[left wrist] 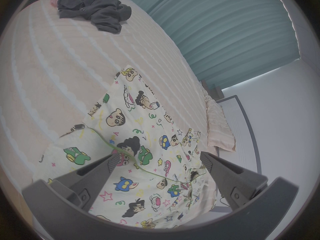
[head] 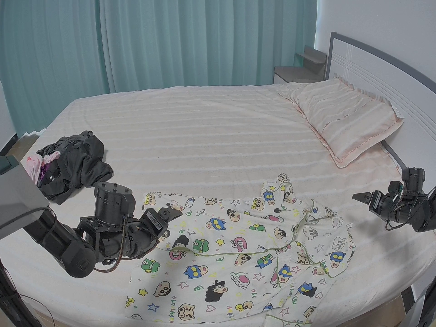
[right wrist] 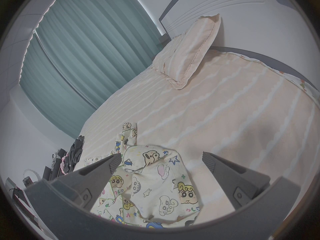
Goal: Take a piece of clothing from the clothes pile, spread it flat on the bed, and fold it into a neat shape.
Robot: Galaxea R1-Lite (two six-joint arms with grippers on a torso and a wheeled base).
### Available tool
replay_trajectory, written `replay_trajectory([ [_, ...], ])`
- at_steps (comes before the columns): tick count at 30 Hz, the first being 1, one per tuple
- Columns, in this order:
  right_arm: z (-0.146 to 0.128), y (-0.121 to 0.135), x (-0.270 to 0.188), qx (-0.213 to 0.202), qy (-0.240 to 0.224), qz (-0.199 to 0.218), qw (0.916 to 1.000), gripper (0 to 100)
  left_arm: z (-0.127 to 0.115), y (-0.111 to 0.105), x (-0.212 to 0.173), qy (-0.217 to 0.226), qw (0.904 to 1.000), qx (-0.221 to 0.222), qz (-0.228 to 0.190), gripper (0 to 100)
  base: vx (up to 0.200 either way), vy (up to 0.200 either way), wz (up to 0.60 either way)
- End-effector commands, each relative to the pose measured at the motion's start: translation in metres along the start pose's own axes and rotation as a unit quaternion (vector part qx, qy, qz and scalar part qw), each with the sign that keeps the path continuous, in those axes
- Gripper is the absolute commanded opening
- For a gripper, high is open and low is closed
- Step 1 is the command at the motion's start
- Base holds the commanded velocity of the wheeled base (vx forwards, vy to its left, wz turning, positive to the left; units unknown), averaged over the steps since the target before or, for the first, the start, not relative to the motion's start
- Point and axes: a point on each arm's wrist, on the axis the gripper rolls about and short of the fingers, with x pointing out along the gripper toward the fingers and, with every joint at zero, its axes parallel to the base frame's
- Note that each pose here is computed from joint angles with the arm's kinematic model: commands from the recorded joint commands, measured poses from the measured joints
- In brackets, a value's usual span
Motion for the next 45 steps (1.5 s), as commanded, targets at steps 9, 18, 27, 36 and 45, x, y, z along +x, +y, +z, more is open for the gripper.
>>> replay_trajectory([
  [9,0.000,0.033,0.005,0.020,0.001,0.044,0.9988,100,-0.003,0.003,-0.026,-0.006,0.9995,-0.031,-0.008,100,0.133,0.000,0.00],
  [18,0.012,0.080,0.046,0.001,0.029,0.093,0.9952,100,-0.009,0.012,-0.041,-0.002,0.9995,-0.033,0.001,100,0.000,0.000,0.00],
  [27,0.007,0.116,0.132,0.014,0.078,0.097,0.9921,100,-0.009,0.012,-0.047,-0.004,0.9994,-0.033,-0.004,100,0.000,0.000,0.00],
  [36,-0.022,0.110,0.187,0.008,0.096,0.061,0.9934,100,-0.011,0.015,-0.048,-0.004,0.9994,-0.034,-0.004,100,0.000,0.000,0.00],
  [45,-0.025,0.119,0.209,0.004,0.101,0.066,0.9927,100,-0.011,0.015,-0.047,-0.003,0.9994,-0.036,-0.002,100,0.000,0.000,0.00],
])
